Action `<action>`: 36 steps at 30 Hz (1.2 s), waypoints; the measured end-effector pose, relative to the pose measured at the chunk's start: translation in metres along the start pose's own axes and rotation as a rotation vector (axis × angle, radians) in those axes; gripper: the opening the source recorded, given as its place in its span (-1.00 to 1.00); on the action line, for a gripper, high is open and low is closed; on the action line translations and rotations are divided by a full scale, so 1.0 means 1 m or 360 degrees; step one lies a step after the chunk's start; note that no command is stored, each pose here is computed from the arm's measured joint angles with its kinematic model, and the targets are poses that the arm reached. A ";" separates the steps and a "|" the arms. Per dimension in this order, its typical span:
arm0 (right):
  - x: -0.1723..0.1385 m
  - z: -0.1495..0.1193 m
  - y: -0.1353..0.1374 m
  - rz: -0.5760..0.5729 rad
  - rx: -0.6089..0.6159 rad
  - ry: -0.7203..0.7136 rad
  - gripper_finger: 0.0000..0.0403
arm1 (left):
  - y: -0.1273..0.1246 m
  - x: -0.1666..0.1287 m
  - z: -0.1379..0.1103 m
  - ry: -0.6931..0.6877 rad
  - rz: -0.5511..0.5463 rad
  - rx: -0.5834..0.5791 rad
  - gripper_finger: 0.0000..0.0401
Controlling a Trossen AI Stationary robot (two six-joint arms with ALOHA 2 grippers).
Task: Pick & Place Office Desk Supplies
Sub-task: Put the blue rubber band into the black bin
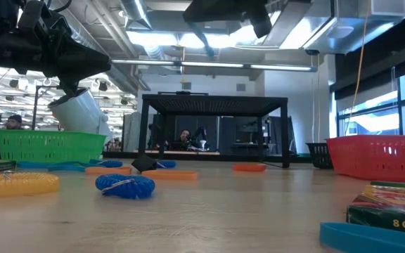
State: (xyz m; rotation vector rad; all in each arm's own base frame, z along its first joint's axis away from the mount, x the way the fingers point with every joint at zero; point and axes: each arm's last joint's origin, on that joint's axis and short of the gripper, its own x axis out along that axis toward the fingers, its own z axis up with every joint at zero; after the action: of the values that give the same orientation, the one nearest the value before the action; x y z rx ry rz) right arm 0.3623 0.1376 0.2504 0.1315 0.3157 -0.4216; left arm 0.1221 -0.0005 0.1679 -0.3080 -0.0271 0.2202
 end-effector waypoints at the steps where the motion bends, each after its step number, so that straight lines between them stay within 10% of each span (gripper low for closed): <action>1: 0.001 0.000 -0.001 -0.0008 -0.0008 0.0008 -0.99 | 0.000 0.000 0.000 0.0000 0.0000 0.0001 -0.55; 36: -0.083 0.043 -0.181 -0.1292 0.0257 0.0495 -0.99 | 0.000 0.000 0.000 0.0000 0.0000 0.0001 -0.55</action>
State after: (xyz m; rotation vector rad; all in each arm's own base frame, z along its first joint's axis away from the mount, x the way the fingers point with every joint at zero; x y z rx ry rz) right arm 0.2263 -0.0032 0.3074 0.2266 0.6424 -1.2388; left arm 0.1221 -0.0005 0.1680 -0.3075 -0.0270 0.2202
